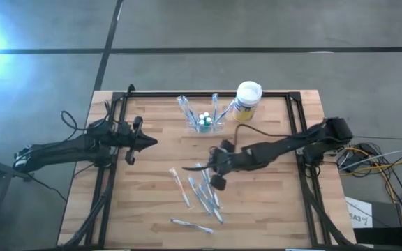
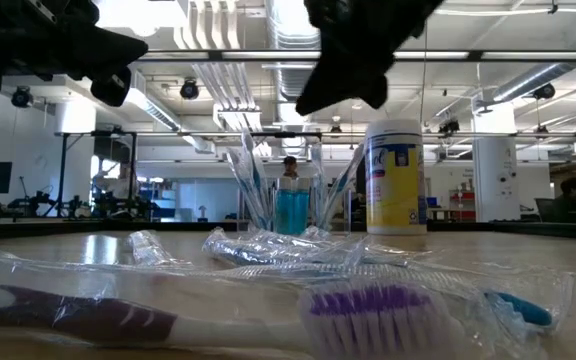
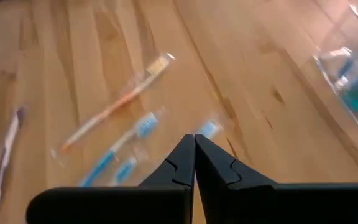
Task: Pick & Place toothbrushing station
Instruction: Put the blue toothbrush into the transparent toothbrush holder
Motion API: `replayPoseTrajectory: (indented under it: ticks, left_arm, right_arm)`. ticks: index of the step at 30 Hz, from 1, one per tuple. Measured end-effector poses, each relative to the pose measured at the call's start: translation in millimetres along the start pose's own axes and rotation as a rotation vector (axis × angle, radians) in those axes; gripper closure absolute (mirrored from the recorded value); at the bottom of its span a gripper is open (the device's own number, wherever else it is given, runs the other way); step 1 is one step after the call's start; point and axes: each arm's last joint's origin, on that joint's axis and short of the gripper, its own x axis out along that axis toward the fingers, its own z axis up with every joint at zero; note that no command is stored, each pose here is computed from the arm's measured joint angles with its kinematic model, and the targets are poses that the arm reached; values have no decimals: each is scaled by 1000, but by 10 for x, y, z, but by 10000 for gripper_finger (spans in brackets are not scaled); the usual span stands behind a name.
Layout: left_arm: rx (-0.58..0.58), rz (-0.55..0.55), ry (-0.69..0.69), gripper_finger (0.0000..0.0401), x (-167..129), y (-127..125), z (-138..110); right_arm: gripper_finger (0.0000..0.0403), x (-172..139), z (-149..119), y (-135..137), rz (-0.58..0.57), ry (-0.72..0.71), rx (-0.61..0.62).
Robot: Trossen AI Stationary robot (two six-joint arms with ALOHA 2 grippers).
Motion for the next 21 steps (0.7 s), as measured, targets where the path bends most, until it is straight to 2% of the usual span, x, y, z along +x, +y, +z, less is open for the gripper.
replayPoseTrajectory:
  ticks: [5, 11, 14, 21]
  left_arm:
    - [1, 0, 0, 384, 0, 0, 0]
    - [-1, -7, 6, 383, 0, -1, -5]
    - [-3, -9, 14, 380, 0, -1, -13]
    - [-5, -13, 22, 383, 0, -2, -21]
  right_arm:
    - [349, 198, 230, 170, 42, 110, 15]
    - [261, 440, 314, 220, -66, 303, 25]
    - [229, 594, 343, 236, -78, 360, 26]
    - [205, 991, 334, 201, -118, 473, 11]
